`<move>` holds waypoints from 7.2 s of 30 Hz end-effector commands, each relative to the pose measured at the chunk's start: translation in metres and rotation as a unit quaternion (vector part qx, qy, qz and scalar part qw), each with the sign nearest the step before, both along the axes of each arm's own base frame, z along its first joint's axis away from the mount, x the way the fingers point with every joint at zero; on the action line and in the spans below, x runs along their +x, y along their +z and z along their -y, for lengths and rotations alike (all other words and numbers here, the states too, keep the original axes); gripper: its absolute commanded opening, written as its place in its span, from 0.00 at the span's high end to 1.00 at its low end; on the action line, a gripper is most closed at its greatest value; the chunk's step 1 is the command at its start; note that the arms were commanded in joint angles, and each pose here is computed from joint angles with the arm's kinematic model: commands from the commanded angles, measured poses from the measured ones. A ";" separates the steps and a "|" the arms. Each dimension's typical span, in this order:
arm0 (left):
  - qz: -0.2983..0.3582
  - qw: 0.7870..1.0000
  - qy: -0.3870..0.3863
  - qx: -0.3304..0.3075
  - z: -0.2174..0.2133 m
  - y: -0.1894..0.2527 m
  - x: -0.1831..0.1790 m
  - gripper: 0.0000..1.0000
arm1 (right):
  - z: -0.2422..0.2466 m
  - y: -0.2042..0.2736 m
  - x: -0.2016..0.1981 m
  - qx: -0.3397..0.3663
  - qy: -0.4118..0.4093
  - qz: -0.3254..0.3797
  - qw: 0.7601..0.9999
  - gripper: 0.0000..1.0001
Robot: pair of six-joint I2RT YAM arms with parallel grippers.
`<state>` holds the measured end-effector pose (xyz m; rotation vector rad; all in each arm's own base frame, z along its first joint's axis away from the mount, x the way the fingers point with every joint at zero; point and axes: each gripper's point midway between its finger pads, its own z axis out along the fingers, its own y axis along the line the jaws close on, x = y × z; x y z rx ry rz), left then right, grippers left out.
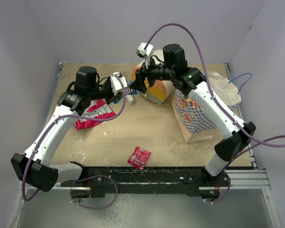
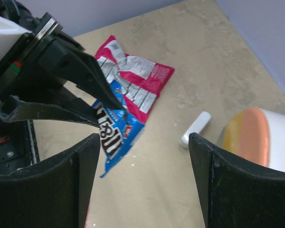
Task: Place the snacks into the paper bag
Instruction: Pick up the snack from the center of the board, then place the snack in the paper bag, then pick up the snack from the center of the board.
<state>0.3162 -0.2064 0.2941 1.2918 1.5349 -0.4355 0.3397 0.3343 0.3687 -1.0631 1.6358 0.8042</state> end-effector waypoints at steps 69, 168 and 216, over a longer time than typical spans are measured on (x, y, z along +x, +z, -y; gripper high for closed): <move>-0.036 0.999 0.041 -0.003 -0.022 -0.022 0.001 0.01 | 0.318 0.036 -0.032 -0.093 -0.457 0.120 0.877 1.00; -0.088 0.869 -0.357 0.331 0.074 -0.268 -0.184 0.48 | 0.328 -0.057 -0.037 -0.202 -0.404 -0.015 0.892 0.48; -0.066 0.971 -0.218 -0.072 0.042 0.021 -0.090 1.00 | 0.062 0.028 -0.080 -0.052 0.141 0.139 0.979 0.40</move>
